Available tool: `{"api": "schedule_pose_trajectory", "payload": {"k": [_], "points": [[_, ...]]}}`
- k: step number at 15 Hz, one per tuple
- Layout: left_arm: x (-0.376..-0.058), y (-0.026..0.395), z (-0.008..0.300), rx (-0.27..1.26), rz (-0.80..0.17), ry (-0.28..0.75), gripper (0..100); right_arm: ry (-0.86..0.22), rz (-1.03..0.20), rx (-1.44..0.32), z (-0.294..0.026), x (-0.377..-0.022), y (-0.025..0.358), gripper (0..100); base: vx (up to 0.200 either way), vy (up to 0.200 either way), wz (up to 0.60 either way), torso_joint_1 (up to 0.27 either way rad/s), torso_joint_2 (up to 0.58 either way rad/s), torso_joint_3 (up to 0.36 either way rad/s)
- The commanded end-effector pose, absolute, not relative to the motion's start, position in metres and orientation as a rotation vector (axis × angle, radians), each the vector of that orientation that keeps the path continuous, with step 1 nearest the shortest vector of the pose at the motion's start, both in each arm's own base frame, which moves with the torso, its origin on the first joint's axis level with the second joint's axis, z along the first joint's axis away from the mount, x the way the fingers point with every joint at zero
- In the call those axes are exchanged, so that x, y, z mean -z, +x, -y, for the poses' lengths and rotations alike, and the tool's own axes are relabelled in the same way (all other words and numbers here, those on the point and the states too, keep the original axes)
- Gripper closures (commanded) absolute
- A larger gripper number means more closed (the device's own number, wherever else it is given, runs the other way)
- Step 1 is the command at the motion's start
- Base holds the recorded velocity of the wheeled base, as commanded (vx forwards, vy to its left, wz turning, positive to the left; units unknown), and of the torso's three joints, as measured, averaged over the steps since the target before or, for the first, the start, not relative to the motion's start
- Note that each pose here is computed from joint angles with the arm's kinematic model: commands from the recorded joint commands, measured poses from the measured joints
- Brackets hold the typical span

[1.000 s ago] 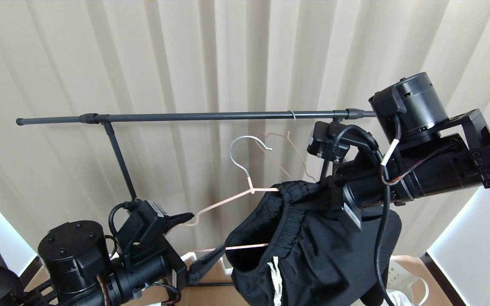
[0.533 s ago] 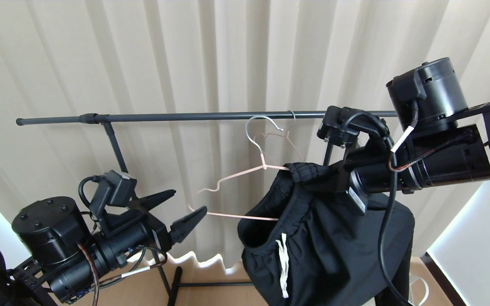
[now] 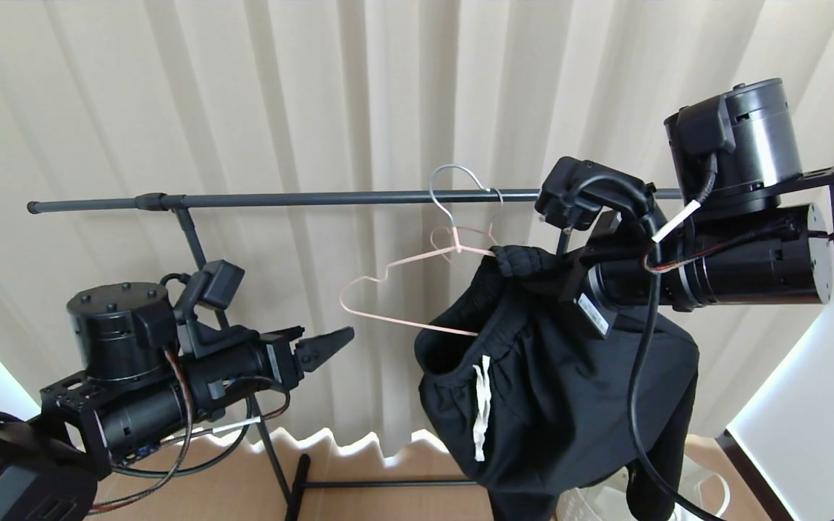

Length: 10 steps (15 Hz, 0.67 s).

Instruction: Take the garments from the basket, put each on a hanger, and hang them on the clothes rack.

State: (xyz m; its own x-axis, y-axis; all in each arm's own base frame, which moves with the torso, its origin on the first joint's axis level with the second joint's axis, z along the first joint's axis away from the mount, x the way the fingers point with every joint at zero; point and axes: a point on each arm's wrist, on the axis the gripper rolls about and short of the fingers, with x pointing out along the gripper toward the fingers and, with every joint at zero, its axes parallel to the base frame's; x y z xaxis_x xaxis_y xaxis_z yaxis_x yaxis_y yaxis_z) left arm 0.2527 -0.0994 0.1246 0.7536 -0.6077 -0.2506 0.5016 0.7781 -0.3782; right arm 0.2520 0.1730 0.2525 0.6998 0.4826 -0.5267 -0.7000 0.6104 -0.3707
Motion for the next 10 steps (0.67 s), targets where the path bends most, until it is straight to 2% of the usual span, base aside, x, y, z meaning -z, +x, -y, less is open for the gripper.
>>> {"api": "schedule_pose_trajectory", "payload": {"k": [1, 5, 10], "points": [[-0.138, 0.251, 0.113, 0.647, -0.424, -0.294, 0, -0.595, -0.398, -0.699, -0.175, -0.247, 0.253, 100, 0.000, 0.000, 0.00, 0.000, 0.00, 0.000], [-0.127, 0.244, 0.135, 0.680, -0.541, -0.279, 0, -0.570, -0.338, -0.707, -0.181, -0.249, 0.251, 100, 0.000, 0.000, 0.00, 0.000, 0.00, 0.000], [-0.103, 0.259, 0.154, 0.585, -0.610, -0.299, 0, -0.542, -0.327, -0.744, -0.186, -0.252, 0.236, 100, 0.000, 0.000, 0.00, 0.000, 0.00, 0.000]]}}
